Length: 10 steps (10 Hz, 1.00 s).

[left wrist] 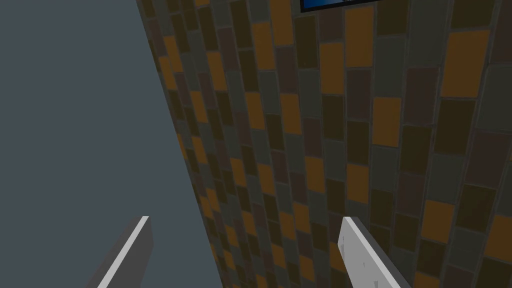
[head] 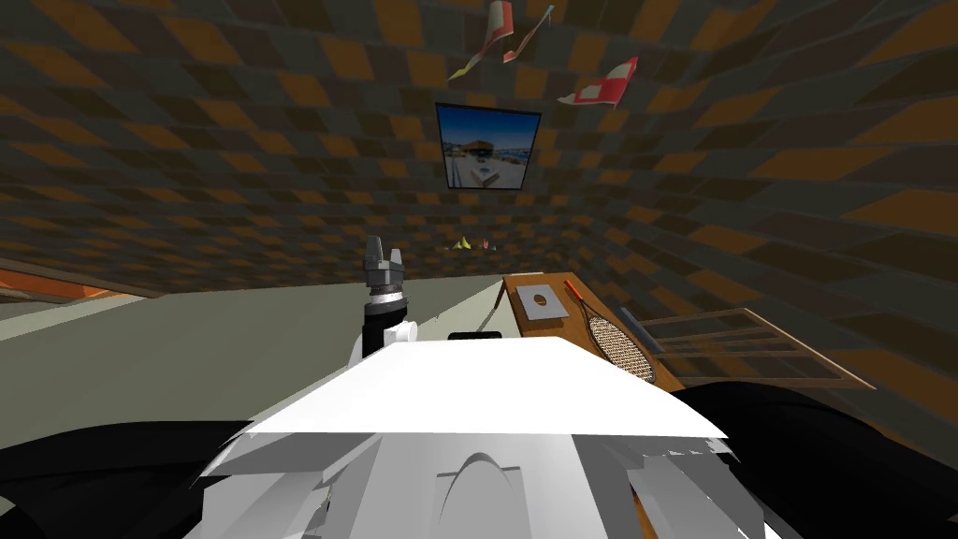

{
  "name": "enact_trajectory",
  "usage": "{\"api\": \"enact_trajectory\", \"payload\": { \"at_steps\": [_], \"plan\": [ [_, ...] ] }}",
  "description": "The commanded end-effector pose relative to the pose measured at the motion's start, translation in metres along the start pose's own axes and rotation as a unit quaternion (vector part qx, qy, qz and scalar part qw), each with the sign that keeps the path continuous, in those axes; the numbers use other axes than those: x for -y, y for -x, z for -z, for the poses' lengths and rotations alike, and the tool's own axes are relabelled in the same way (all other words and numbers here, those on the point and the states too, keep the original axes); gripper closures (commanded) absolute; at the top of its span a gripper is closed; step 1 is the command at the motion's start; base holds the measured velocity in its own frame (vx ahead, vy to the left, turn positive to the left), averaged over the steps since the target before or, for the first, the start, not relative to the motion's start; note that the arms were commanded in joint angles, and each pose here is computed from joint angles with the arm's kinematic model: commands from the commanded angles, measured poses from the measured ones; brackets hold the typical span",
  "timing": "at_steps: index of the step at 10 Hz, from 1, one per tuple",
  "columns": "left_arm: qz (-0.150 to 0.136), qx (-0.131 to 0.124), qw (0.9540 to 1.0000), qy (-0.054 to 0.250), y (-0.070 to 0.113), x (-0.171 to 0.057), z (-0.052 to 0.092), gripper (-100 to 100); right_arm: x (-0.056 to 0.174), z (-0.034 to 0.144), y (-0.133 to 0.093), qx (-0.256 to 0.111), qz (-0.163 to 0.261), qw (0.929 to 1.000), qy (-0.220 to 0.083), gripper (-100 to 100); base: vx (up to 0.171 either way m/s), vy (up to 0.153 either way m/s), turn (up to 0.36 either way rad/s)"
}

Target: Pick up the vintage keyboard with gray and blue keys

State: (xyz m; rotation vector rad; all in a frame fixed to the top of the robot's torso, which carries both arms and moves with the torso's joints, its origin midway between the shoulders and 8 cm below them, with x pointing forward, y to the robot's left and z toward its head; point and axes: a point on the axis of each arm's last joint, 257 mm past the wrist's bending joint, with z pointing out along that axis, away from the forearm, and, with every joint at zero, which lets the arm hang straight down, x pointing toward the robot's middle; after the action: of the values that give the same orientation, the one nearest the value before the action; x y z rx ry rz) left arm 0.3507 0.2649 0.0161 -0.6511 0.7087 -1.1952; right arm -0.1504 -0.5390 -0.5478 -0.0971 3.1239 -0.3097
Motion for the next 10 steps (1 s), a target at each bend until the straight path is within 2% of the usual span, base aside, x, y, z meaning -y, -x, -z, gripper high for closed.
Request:
{"api": "enact_trajectory", "payload": {
  "at_steps": [1,3,4,5,8,9,10],
  "plan": [
    [0.000,0.000,1.0000,0.000,0.000,0.000,0.000,0,0.000,0.000,0.000,0.000,0.000,1.0000,0.000,100,0.000,0.000,0.000],
    [0.000,0.000,1.0000,0.000,0.000,0.000,0.000,0,0.000,0.000,0.000,0.000,0.000,1.0000,0.000,100,0.000,0.000,0.000],
    [0.000,0.000,1.0000,0.000,0.000,0.000,0.000,0,0.000,0.000,0.000,0.000,0.000,1.0000,0.000,0,0.000,0.000,0.000],
    [0.000,0.000,1.0000,0.000,0.000,0.000,0.000,0,0.009,0.006,0.000,0.000,0.003,1.0000,-0.003,100,0.009,0.022,-0.070],
    [0.000,0.000,1.0000,0.000,0.000,0.000,0.000,0,0.020,0.017,0.002,0.001,0.009,0.9999,-0.003,100,0.016,0.048,-0.055],
    [0.000,0.000,1.0000,0.000,0.000,0.000,0.000,0,0.019,0.015,0.000,0.000,0.008,1.0000,-0.004,100,0.007,0.020,-0.005],
    [0.000,0.000,1.0000,0.000,0.000,0.000,0.000,0,0.018,0.015,0.000,0.000,0.008,1.0000,-0.003,0,0.000,0.000,0.000]
  ]
}}
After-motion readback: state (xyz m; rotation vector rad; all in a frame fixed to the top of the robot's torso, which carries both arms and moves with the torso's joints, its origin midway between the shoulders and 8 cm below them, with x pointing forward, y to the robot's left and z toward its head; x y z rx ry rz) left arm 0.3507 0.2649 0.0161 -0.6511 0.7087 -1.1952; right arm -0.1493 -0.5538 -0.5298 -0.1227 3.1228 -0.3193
